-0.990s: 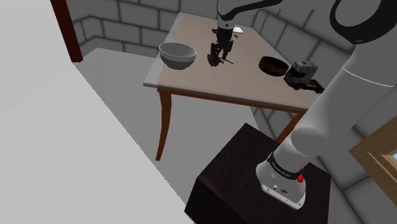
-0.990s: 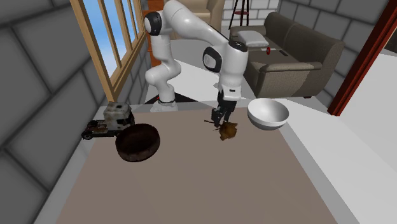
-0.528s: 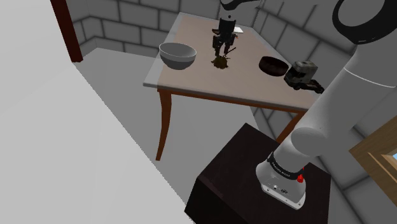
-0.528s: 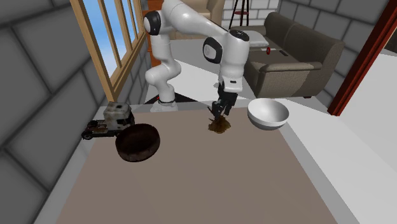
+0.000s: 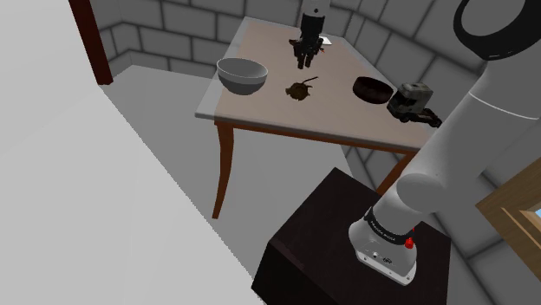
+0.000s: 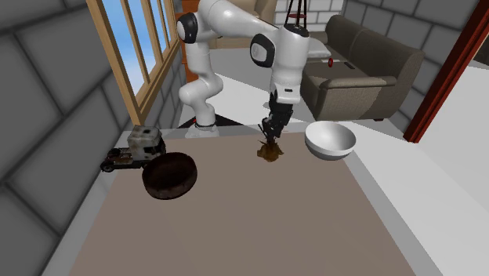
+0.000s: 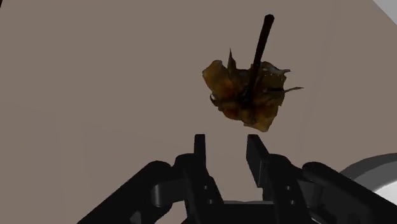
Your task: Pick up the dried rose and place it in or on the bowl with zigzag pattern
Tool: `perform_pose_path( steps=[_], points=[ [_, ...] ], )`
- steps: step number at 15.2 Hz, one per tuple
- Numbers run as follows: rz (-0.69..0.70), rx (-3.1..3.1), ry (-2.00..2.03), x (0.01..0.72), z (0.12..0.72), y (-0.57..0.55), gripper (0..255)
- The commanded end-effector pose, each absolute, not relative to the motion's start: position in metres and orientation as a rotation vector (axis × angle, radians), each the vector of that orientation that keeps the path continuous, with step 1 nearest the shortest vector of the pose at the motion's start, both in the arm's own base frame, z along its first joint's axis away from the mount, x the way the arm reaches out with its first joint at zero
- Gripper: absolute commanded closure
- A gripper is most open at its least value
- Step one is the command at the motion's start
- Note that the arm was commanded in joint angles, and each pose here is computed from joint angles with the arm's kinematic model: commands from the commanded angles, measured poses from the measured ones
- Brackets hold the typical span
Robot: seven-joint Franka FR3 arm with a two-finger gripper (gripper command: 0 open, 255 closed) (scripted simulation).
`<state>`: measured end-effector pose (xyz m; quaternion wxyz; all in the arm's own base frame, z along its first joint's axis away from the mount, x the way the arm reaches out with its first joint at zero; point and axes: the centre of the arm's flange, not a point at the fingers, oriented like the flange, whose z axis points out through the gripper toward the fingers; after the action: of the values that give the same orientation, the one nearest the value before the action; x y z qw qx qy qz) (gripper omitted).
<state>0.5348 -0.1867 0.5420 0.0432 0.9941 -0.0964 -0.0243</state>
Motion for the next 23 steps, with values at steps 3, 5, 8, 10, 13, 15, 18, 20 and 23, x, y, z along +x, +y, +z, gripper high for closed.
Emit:
perform_pose_path(
  steps=[3, 5, 8, 10, 13, 15, 18, 20, 23],
  points=[
    [0.0, 2.974, -0.443, 0.51, 0.54, -0.144, 0],
    [0.031, 2.944, -0.502, 0.502, 0.538, -0.126, 0],
    [0.031, 2.944, -0.502, 0.501, 0.522, -0.128, 0],
    [0.031, 2.944, -0.502, 0.501, 0.512, -0.13, 0],
    [0.031, 2.944, -0.502, 0.501, 0.498, -0.132, 0],
    [0.031, 2.944, -0.502, 0.501, 0.498, -0.132, 0],
    [0.031, 2.944, -0.502, 0.501, 0.498, -0.132, 0],
    [0.03, 2.944, -0.502, 0.501, 0.498, -0.132, 0],
    [0.03, 2.944, -0.502, 0.501, 0.498, -0.132, 255]
  ],
)
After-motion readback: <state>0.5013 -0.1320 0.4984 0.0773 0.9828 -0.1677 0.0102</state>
